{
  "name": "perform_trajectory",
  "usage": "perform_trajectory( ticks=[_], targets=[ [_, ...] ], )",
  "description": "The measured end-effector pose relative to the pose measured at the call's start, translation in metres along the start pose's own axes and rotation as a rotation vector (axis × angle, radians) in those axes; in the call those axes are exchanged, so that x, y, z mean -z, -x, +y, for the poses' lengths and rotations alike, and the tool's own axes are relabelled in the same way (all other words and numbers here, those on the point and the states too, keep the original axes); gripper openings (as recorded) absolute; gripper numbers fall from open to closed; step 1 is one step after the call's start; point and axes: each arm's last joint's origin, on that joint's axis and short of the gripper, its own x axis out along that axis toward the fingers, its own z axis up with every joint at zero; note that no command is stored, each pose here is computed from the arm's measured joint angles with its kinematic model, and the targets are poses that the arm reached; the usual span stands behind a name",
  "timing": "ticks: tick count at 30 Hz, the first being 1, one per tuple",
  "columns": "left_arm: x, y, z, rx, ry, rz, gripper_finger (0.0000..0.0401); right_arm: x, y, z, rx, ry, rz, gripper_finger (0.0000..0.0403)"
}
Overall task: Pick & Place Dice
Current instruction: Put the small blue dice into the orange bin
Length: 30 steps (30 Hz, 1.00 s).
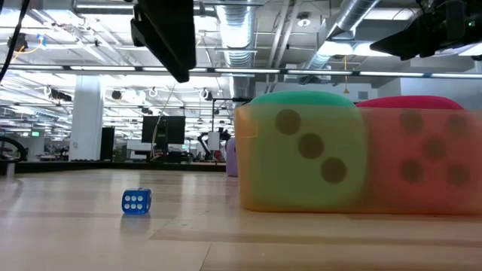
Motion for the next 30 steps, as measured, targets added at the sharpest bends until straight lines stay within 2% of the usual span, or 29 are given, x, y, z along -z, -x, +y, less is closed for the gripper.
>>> perform_trajectory(
  ticks=[13,24,30],
  targets=[
    [-0.003,-0.001,0.003,-0.007,0.013,-0.006,0.0144,0.0,0.0,0.0,0.0,0.0,0.0,0.0],
    [-0.02,-0.003,0.003,0.048,0.059,-0.119,0.0144,0.0,0.0,0.0,0.0,0.0,0.0,0.0],
    [-0.016,-0.004,0.0,0.016,0.05,-0.157,0.0144,0.0,0.0,0.0,0.0,0.0,0.0,0.0]
  ],
)
